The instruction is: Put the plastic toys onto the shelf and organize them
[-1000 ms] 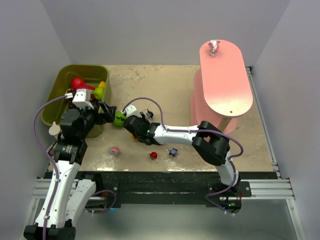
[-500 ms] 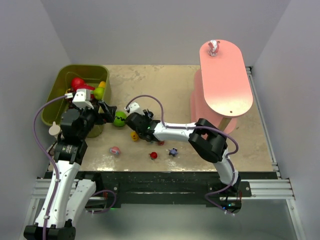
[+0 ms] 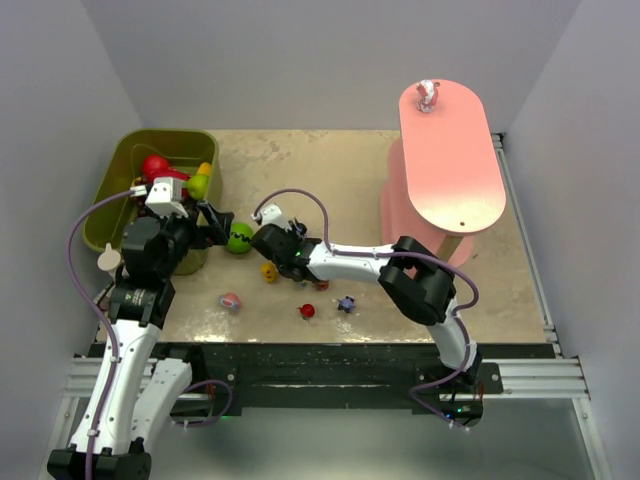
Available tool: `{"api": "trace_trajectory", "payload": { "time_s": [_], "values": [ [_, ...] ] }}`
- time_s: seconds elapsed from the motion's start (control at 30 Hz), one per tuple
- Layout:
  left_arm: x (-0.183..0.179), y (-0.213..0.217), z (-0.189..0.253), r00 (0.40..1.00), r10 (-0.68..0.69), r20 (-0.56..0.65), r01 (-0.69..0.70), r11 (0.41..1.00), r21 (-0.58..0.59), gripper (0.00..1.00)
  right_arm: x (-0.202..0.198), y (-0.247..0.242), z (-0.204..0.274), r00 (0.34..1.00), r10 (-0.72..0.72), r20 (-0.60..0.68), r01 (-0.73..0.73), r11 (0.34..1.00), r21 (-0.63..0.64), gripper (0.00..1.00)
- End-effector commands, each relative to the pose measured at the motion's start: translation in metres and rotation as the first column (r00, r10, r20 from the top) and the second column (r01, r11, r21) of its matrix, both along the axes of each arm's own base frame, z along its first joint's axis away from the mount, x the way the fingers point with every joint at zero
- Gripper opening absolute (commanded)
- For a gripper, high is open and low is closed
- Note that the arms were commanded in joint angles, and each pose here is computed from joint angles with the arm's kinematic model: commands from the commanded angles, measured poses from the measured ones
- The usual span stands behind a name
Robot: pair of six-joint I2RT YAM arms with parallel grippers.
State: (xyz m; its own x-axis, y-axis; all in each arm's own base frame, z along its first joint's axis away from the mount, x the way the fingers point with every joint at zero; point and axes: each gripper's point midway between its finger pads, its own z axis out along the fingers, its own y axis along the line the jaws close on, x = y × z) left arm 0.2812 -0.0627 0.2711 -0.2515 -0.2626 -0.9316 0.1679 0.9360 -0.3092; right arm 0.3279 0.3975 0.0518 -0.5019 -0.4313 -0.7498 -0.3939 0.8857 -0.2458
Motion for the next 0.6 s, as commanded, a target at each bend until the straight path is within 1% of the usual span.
{"api": "trace_trajectory", "payload": {
  "time_s": [0.0, 0.03, 0.07, 0.13, 0.17, 0.23, 0.27, 0.33, 0.37, 0.4, 0.47, 0.53, 0.57],
  "values": [
    [0.001, 0.001, 0.004, 1.0, -0.001, 0.026, 0.0, 1.0, 0.01, 0.99, 0.007, 0.008, 0.076, 0.998, -0.029, 0.062, 0.02, 0.991, 0.134, 0.0],
    [0.001, 0.001, 0.003, 1.0, -0.002, 0.024, 0.002, 1.0, 0.01, 0.99, 0.006, 0.006, 0.085, 0.997, -0.032, 0.064, 0.022, 0.99, 0.14, 0.0],
    [0.001, 0.001, 0.003, 1.0, -0.002, 0.023, 0.002, 1.0, 0.01, 1.0, 0.006, 0.005, 0.105, 0.996, -0.036, 0.078, 0.023, 0.985, 0.169, 0.0],
    [0.001, 0.001, 0.002, 1.0, -0.004, 0.02, 0.003, 1.0, 0.01, 1.0, 0.002, -0.002, 0.122, 0.996, -0.033, 0.077, 0.021, 0.987, 0.16, 0.0],
    [0.001, 0.001, 0.001, 1.0, -0.003, 0.019, 0.003, 1.0, 0.009, 1.0, 0.002, -0.002, 0.145, 0.995, -0.034, 0.094, 0.016, 0.982, 0.189, 0.0],
    [0.001, 0.001, 0.002, 1.0, -0.003, 0.021, 0.003, 1.0, 0.009, 1.0, -0.002, -0.013, 0.16, 0.996, -0.029, 0.087, 0.016, 0.988, 0.151, 0.0],
    [0.001, 0.001, 0.0, 1.0, -0.003, 0.018, 0.003, 1.0, 0.007, 1.0, 0.0, -0.013, 0.182, 0.993, -0.039, 0.107, 0.02, 0.985, 0.169, 0.0],
    [0.001, 0.0, -0.001, 1.0, -0.006, 0.016, 0.006, 1.0, 0.007, 1.0, -0.003, -0.028, 0.196, 0.993, -0.045, 0.107, 0.032, 0.992, 0.121, 0.0],
    [0.001, 0.0, 0.001, 1.0, -0.008, 0.02, 0.007, 1.0, 0.006, 1.0, -0.001, -0.031, 0.215, 0.989, -0.064, 0.132, 0.046, 0.99, 0.134, 0.0],
    [0.001, 0.0, 0.0, 1.0, -0.009, 0.017, 0.009, 1.0, 0.006, 1.0, -0.004, -0.039, 0.219, 0.99, -0.063, 0.126, 0.05, 0.994, 0.102, 0.0],
    [0.001, -0.001, 0.0, 1.0, -0.01, 0.017, 0.01, 1.0, 0.005, 0.99, -0.001, -0.047, 0.241, 0.985, -0.081, 0.152, 0.065, 0.992, 0.109, 0.0],
    [0.001, -0.001, 0.0, 1.0, -0.012, 0.019, 0.012, 1.0, 0.004, 1.0, 0.001, -0.062, 0.252, 0.98, -0.102, 0.17, 0.091, 0.993, 0.075, 0.0],
    [0.001, -0.001, 0.0, 1.0, -0.012, 0.017, 0.012, 1.0, 0.004, 1.0, 0.002, -0.066, 0.266, 0.975, -0.116, 0.188, 0.101, 0.991, 0.088, 0.0]
  ]
}}
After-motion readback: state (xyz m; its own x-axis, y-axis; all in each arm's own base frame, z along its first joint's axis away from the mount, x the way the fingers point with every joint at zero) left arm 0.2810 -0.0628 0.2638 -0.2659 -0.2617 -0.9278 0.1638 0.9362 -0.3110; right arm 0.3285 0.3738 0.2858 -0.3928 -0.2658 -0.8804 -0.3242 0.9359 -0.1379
